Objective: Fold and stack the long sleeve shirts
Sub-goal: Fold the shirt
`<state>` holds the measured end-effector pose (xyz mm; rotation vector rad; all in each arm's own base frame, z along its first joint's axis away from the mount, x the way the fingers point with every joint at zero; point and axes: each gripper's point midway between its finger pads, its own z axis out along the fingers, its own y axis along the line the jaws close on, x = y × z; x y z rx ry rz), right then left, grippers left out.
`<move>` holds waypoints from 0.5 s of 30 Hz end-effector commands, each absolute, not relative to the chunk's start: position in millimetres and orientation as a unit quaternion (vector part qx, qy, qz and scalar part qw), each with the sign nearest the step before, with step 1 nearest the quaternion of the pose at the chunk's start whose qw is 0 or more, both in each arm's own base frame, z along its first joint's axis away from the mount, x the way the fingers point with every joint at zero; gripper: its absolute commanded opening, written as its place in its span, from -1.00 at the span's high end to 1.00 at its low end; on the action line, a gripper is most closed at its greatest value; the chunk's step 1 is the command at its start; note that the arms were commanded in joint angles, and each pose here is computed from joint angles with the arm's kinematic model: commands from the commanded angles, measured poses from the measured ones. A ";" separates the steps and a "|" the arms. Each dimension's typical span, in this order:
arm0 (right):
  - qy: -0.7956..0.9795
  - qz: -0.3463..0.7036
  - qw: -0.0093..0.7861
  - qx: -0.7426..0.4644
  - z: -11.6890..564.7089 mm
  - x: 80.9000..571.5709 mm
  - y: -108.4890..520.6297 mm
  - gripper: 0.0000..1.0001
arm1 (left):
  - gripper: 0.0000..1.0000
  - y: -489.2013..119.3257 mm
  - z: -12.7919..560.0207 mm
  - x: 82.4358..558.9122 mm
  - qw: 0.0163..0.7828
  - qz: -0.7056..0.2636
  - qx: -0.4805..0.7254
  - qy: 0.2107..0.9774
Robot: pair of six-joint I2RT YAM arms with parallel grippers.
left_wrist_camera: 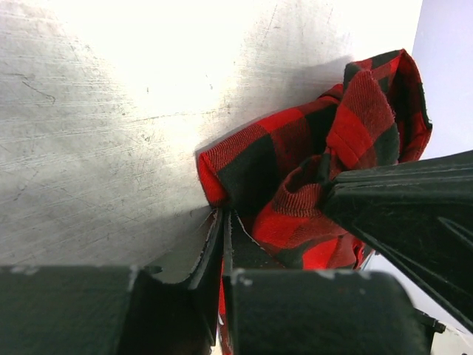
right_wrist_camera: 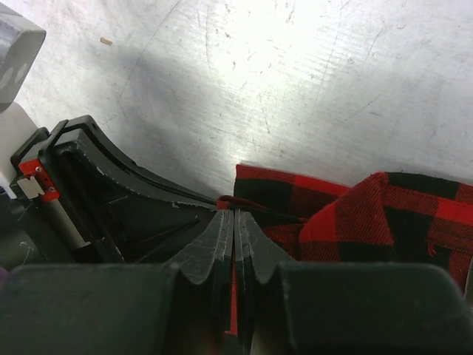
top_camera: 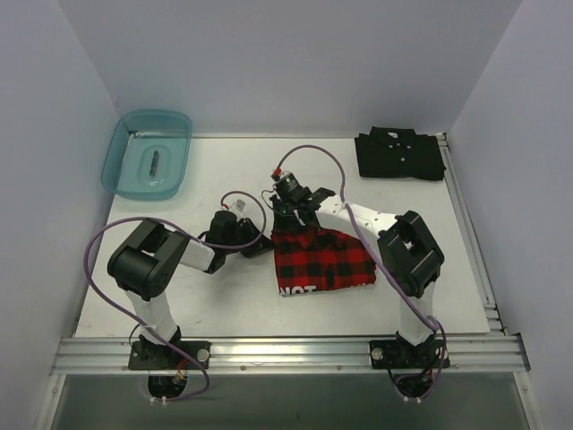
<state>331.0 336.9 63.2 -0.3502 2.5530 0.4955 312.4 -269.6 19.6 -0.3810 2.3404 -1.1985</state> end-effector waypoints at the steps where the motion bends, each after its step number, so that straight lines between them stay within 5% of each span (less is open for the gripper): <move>1: 0.936 0.173 0.282 -0.119 75.0 346.8 338.6 0.97 | 0.78 -266.7 11.8 309.4 0.248 -0.426 -0.126 0.861; 5: 0.942 0.141 0.284 -0.109 74.2 353.3 324.0 0.65 | 0.73 -265.1 15.9 305.4 0.250 -0.428 -0.124 0.860; 10: 0.937 0.117 0.315 -0.093 104.5 363.3 299.3 0.01 | 0.50 -261.5 36.5 305.4 0.265 -0.439 -0.128 0.849; 15: 0.934 0.112 0.332 -0.067 139.1 355.2 257.4 -0.21 | 0.22 -252.6 63.4 304.5 0.286 -0.428 -0.126 0.848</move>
